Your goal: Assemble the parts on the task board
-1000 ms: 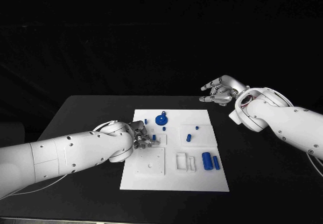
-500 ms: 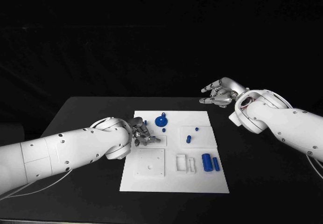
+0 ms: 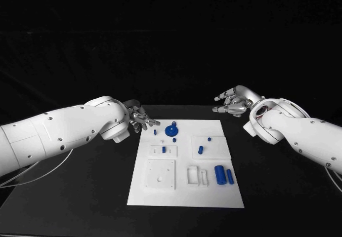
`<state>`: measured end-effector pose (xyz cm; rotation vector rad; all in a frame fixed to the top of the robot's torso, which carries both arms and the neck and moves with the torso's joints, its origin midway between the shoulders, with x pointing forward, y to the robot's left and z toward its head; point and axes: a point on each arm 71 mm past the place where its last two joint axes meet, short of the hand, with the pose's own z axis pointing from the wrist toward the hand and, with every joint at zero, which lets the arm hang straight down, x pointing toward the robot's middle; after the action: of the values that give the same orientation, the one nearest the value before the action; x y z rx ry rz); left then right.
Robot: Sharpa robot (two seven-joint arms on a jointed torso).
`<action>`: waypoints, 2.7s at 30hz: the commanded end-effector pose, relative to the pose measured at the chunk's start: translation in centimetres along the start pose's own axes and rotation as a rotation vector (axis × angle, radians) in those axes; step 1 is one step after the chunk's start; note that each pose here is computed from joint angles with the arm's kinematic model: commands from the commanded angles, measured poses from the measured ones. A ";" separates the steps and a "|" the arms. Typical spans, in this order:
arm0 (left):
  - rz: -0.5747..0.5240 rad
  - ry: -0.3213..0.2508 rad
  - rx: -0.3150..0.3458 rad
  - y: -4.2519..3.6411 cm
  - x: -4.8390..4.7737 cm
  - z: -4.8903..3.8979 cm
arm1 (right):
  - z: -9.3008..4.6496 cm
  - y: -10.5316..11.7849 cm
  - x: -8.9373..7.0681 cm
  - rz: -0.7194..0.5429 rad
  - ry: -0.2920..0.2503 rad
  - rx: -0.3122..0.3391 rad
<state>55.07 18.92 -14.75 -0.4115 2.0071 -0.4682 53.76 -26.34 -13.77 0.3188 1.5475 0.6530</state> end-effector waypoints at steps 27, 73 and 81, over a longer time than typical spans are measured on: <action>0.076 0.103 -0.138 0.27 -2.65 5.10 | 0.2 0.8 0.3 0.015 0.005 -0.023; 0.069 0.203 -0.132 0.16 -0.15 6.40 | 0.4 1.4 0.2 0.023 0.000 -0.035; 0.065 0.208 -0.135 0.31 0.19 6.62 | 0.4 1.5 0.2 0.024 0.000 -0.036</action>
<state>60.92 18.46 -17.80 -0.4022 2.2397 -0.3192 53.86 -25.10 -13.14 0.3199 1.5341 0.6909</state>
